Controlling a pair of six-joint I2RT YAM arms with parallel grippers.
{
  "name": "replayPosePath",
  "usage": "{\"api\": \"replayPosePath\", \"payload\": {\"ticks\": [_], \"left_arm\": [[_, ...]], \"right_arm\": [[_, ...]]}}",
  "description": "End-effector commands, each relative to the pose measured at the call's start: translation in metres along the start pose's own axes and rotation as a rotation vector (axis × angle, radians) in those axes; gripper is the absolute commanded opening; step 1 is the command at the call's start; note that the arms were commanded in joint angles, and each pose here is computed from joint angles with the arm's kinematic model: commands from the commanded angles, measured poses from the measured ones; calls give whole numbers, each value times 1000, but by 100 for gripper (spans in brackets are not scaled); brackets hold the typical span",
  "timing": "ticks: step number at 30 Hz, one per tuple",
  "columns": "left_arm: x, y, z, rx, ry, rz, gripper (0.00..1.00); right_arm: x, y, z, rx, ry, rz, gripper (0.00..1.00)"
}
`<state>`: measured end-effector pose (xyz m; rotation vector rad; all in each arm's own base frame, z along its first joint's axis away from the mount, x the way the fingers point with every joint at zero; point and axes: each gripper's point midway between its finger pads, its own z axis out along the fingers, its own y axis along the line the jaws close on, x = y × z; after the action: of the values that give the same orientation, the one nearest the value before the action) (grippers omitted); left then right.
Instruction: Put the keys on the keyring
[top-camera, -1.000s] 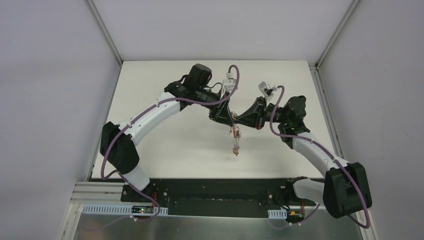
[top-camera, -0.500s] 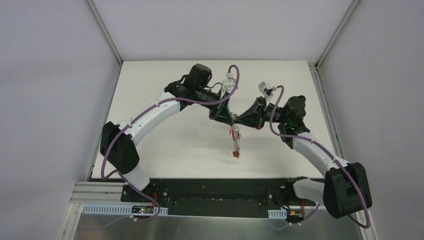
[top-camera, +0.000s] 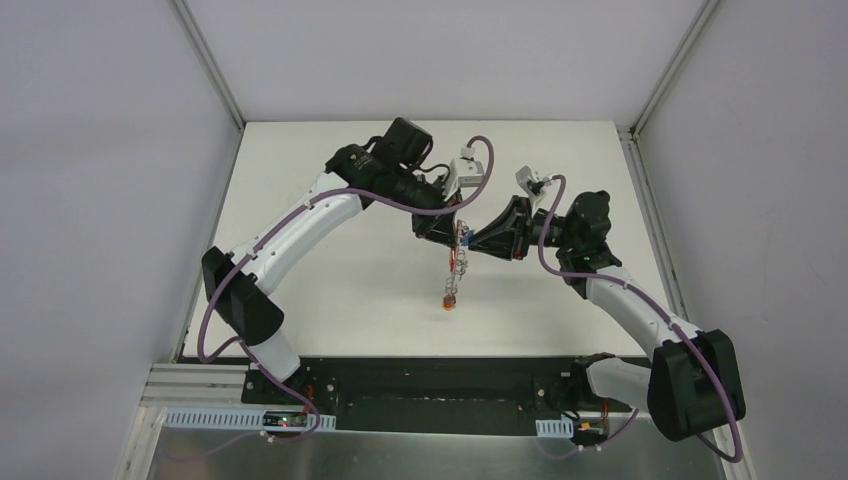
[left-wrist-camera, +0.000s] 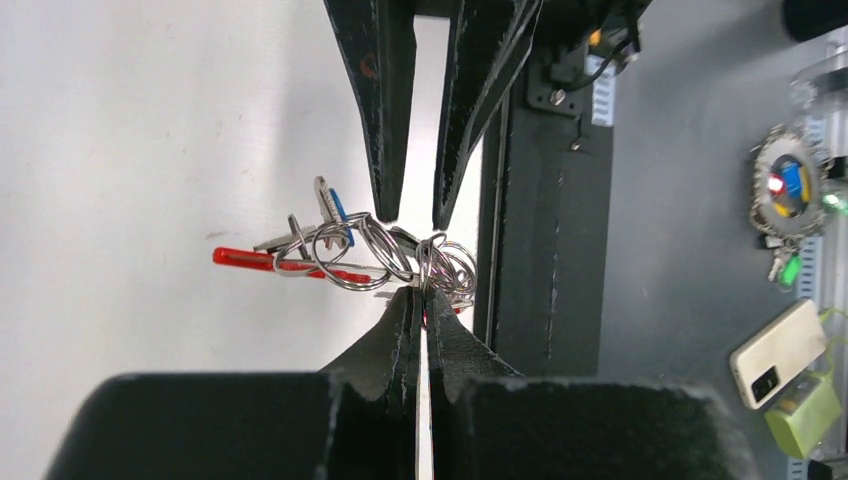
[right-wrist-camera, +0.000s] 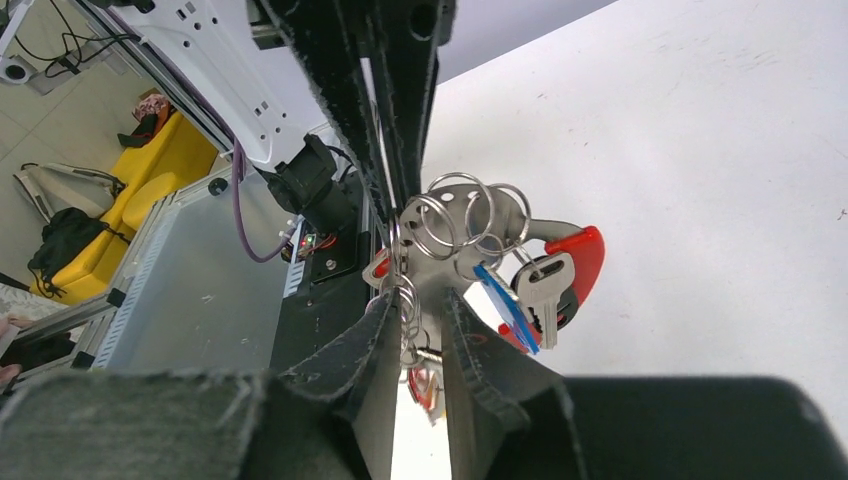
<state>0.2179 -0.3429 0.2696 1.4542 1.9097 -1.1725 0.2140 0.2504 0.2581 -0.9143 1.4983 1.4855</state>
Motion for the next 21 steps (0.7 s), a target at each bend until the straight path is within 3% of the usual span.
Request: {"api": "replayPosePath", "payload": {"ticks": [1,21], "left_arm": [[22,-2,-12,-91,165,77,0],[37,8,-32,-294,472,125,0]], "right_arm": [[-19,8,-1,-22,-12,-95,24],[-10,14,-2,-61,19,-115,25]]}}
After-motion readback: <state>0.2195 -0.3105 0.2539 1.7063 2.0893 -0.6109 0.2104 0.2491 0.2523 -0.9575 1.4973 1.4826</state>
